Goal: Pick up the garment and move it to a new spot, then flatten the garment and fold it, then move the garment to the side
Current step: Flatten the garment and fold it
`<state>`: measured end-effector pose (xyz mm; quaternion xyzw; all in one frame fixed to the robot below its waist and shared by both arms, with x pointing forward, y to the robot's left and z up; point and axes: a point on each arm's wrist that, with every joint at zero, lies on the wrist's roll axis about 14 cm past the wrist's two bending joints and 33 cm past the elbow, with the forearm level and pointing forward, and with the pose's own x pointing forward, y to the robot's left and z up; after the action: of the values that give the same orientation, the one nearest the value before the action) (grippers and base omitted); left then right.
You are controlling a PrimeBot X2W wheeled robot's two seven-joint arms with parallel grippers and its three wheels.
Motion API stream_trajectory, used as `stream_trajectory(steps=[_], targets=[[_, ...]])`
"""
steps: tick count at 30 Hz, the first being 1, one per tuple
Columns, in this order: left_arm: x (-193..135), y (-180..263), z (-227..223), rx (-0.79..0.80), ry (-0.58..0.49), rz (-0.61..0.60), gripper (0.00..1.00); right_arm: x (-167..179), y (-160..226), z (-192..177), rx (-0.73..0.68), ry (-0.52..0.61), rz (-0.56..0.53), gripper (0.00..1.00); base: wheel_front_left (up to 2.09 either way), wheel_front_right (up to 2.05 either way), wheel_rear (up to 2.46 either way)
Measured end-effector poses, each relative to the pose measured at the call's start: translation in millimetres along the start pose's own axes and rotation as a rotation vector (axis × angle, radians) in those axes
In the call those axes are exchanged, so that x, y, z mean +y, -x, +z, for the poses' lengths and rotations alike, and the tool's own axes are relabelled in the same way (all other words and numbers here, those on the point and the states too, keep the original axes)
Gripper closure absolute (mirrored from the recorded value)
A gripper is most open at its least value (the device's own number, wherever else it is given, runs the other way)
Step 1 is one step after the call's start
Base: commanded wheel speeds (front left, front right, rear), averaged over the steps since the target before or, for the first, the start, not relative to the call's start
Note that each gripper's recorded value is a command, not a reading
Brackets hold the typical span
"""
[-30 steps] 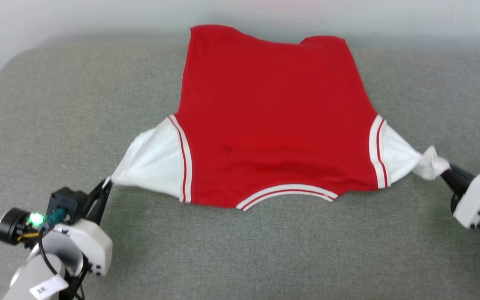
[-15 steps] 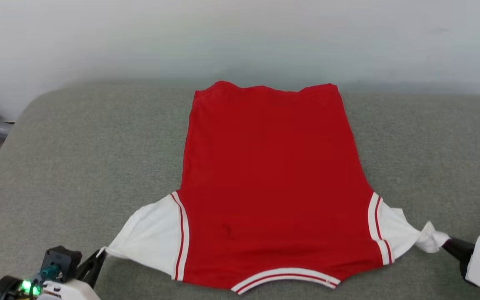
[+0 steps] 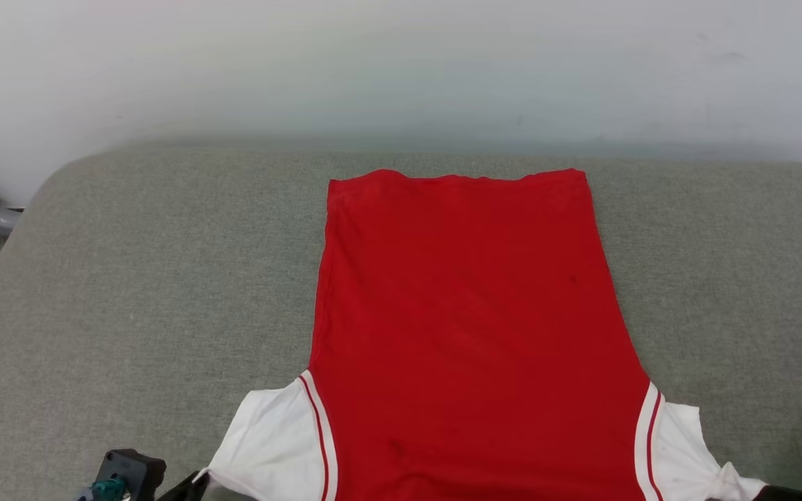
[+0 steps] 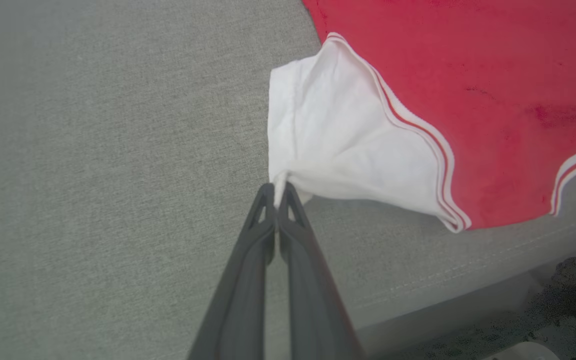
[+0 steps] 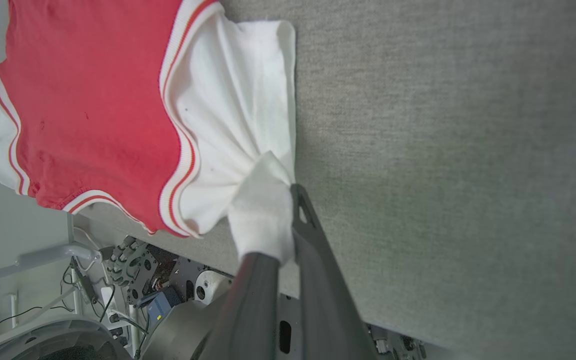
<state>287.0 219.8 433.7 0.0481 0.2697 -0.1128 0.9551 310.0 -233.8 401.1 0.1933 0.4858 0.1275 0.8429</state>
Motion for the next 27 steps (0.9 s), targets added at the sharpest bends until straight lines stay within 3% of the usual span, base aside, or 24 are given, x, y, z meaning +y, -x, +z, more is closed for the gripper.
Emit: stream_trajectory(steps=[1, 2, 3, 4, 11, 17, 27], targets=[[-3, -1, 2, 0.001, 0.000, -0.011, 1.00, 0, -1, 0, 0.004, 0.001, -0.002, 1.00, 0.00, 0.00, 0.00], [-7, -1, 3, 0.007, 0.002, -0.021, 1.00, 0, -2, 0, 0.009, 0.001, -0.004, 0.74, 0.00, 0.00, 0.00], [-11, -2, 4, 0.011, 0.009, -0.035, 1.00, 0, -3, 1, 0.013, -0.002, -0.004, 0.13, 0.00, 0.00, 0.00], [-14, -3, 6, 0.017, 0.014, -0.048, 1.00, 0, -4, 3, 0.015, -0.005, -0.001, 0.00, 0.00, 0.00, 0.00], [-27, -9, 21, 0.037, 0.029, -0.102, 1.00, -5, -2, 43, 0.050, 0.062, -0.037, 0.00, 0.00, 0.00, 0.00], [-29, -17, 22, 0.076, 0.011, -0.113, 1.00, 6, -5, 123, -0.023, 0.149, -0.056, 0.00, 0.00, 0.00, 0.00], [-27, -34, 20, 0.135, -0.019, -0.117, 1.00, 56, -82, 207, 0.014, 0.233, -0.083, 0.00, 0.00, 0.00, 0.00]])
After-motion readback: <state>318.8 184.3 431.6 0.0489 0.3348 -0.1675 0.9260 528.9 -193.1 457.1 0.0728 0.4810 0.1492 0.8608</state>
